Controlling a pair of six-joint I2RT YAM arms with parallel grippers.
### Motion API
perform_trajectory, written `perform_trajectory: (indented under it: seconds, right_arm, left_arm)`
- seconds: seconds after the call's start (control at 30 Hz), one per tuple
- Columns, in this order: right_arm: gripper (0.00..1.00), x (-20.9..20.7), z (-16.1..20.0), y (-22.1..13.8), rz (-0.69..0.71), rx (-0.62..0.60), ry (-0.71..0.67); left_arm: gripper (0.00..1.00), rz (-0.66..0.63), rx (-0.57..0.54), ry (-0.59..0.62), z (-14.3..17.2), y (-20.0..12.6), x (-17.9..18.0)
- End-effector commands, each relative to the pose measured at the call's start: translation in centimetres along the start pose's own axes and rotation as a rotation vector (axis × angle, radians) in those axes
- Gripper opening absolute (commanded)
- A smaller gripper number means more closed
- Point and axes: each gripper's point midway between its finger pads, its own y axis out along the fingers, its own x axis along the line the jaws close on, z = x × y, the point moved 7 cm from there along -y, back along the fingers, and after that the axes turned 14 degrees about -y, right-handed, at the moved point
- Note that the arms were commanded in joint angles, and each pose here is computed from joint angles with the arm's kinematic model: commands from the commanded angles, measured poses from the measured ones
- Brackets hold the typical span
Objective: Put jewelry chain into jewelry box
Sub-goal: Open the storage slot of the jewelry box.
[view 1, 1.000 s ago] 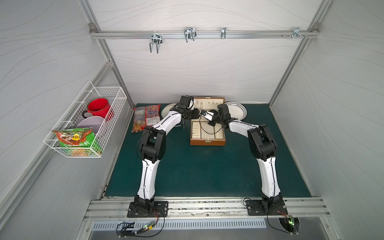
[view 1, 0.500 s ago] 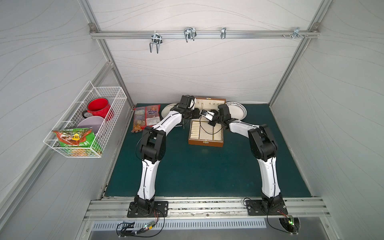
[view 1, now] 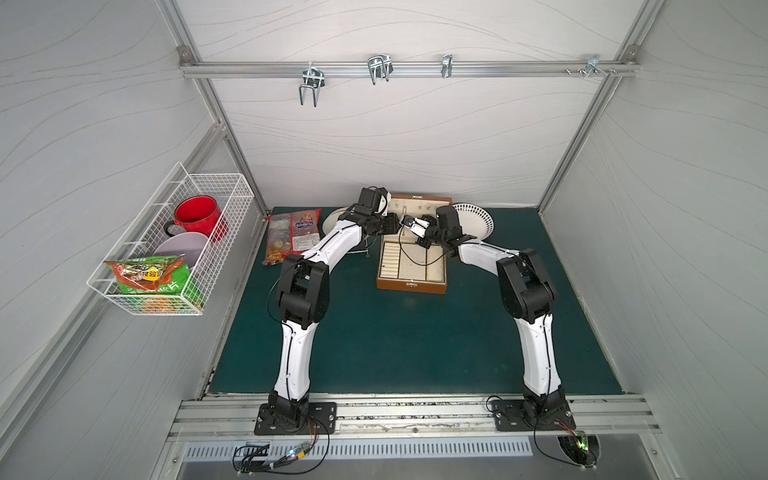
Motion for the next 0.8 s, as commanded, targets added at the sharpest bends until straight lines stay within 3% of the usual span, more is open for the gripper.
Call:
perform_trajectory:
  seconds: [0.0,0.07,0.13,0.4,0.6,0.77]
  right_arm:
    - [0.00,-1.2,-0.4,0.0,0.051,-0.008,0.016]
    - [0.06,-1.4,-0.4,-0.2,0.061,-0.010,0.026]
    - [0.28,-1.7,-0.5,-0.4,0.078,-0.007,0.036]
    - [0.42,-2.6,-2.0,-2.5,0.122,-0.020,0.080]
    - [0.49,-2.5,-3.7,-5.5,0.156,-0.010,0.170]
    - [0.68,-2.4,-6.2,-9.1,0.182,0.015,0.294]
  left_arm:
    - [0.41,0.056,-0.098,0.042,-2.3,-2.7,-2.6]
    - [0.41,0.061,-0.103,0.044,-2.4,-3.0,-2.8]
    - [0.41,0.064,-0.106,0.043,-2.5,-3.3,-3.0]
    - [0.41,0.102,-0.119,0.039,-2.6,-5.2,-4.2]
    - [0.41,0.124,-0.091,0.051,-0.9,-6.7,-5.2]
    - [0.42,0.146,-0.106,0.052,0.4,-9.5,-5.8]
